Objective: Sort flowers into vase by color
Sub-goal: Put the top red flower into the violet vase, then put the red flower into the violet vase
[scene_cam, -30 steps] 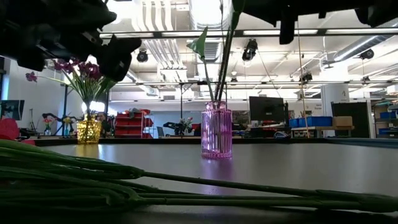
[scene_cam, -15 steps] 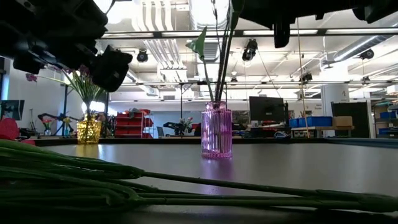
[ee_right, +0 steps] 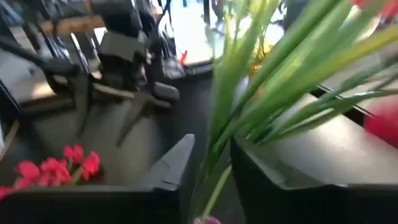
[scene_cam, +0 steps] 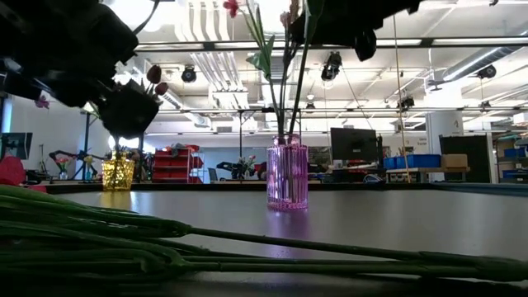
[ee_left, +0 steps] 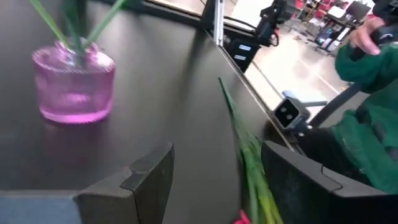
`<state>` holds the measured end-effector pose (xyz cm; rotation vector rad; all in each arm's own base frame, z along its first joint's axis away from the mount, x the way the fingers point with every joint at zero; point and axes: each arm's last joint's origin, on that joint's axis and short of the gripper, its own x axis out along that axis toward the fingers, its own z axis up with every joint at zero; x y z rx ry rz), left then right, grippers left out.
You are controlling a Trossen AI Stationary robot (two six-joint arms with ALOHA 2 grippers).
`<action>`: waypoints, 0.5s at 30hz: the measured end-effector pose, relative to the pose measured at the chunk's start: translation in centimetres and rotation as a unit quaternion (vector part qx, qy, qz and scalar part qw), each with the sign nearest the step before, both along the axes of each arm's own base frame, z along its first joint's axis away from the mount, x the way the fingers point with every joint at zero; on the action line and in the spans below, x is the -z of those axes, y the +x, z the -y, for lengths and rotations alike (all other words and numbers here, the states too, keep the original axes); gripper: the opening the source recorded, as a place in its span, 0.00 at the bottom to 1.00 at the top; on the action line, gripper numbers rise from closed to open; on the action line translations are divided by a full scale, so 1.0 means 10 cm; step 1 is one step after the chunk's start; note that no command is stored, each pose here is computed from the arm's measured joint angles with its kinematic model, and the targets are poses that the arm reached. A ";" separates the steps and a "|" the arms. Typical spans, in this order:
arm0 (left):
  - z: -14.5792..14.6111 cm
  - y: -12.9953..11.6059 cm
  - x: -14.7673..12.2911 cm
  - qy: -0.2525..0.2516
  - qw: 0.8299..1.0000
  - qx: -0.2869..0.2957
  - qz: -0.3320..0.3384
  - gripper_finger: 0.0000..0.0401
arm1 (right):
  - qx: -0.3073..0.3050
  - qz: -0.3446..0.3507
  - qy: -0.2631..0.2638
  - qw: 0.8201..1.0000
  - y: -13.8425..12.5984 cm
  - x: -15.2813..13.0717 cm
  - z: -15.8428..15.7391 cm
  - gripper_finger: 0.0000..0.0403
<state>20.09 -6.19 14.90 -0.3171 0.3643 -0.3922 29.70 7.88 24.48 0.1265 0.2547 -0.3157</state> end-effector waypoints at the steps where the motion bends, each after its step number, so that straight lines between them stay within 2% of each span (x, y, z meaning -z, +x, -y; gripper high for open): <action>1: 0.02 -0.01 0.00 -0.008 1.000 0.002 -0.005 0.56 | 0.000 -0.014 -0.003 1.000 0.01 -0.03 -0.01 0.26; 5: 0.15 -0.03 -0.02 -0.035 0.999 0.023 -0.020 0.56 | -0.005 -0.076 -0.023 0.997 0.01 -0.25 -0.06 0.39; 8: 0.32 -0.01 -0.12 -0.030 0.998 0.040 -0.022 0.54 | 0.006 -0.125 -0.030 0.992 -0.03 -0.47 -0.10 0.47; 11: 0.52 0.03 -0.21 0.001 0.997 0.041 -0.059 0.53 | 0.032 -0.179 -0.044 0.982 -0.14 -0.64 -0.13 0.53; 15: 0.76 0.09 -0.30 0.064 0.992 0.008 -0.108 0.52 | 0.067 -0.211 -0.061 0.973 -0.28 -0.81 -0.18 0.59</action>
